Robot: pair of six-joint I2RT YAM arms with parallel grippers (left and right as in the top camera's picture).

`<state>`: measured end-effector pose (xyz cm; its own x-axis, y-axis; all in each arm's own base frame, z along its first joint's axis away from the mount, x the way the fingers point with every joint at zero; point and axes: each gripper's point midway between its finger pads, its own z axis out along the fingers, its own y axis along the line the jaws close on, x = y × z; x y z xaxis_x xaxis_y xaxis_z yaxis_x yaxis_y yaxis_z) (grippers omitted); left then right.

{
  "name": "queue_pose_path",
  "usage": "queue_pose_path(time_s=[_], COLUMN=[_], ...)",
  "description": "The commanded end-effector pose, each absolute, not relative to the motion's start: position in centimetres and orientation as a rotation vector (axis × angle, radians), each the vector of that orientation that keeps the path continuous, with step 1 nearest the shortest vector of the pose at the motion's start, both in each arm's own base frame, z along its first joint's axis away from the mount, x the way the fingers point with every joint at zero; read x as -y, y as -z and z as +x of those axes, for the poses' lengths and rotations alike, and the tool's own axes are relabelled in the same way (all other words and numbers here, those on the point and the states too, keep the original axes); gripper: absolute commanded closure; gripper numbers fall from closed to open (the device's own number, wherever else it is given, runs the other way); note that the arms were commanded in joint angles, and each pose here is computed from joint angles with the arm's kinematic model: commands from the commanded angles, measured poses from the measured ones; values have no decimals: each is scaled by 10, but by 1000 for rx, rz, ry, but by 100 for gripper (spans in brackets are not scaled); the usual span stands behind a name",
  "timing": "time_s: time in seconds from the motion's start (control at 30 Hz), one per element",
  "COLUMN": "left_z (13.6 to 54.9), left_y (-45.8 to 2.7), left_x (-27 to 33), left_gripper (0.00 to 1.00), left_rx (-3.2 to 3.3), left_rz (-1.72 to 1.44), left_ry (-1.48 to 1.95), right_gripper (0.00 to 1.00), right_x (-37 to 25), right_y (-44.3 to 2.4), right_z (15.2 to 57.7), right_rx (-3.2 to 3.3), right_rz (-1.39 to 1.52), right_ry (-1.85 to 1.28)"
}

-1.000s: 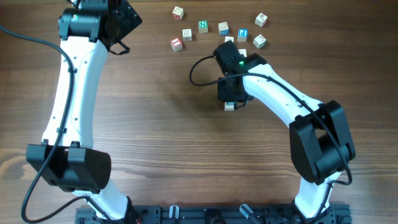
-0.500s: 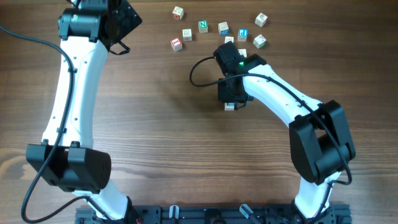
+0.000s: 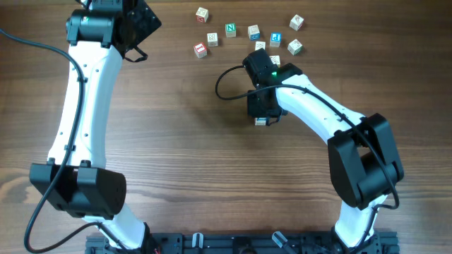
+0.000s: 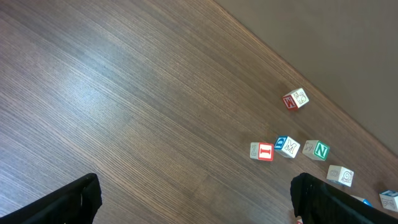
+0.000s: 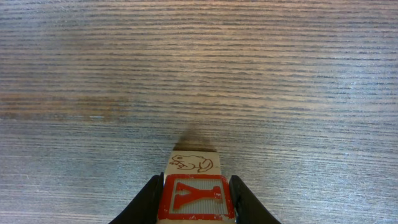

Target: Form a tower

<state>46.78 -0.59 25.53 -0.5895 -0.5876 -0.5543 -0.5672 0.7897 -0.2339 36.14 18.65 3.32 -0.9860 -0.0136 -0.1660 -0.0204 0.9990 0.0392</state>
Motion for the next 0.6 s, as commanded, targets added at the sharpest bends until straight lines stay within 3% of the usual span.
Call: queue_pose_path(time_s=[0.0, 0.13, 0.4, 0.47, 0.57], left_z=[469, 469, 469, 469, 469], left_y=[-255, -255, -255, -255, -255], left_x=[1, 1, 1, 1, 1], left_gripper=[0, 0, 0, 0, 0], left_rx=[-2337, -2337, -2337, -2337, -2337], left_rz=[-870, -870, -870, -870, -870], left_ry=[31, 31, 31, 31, 31], right_gripper=[80, 73, 71, 56, 47], right_x=[-187, -188, -189, -189, -189], right_y=[-23, -23, -22, -22, -22], right_z=[357, 357, 354, 353, 353], right_rx=[-3001, -3002, -3019, -3019, -3019], right_rz=[-36, -37, -40, -38, -34], right_ry=[-66, -71, -84, -84, -83])
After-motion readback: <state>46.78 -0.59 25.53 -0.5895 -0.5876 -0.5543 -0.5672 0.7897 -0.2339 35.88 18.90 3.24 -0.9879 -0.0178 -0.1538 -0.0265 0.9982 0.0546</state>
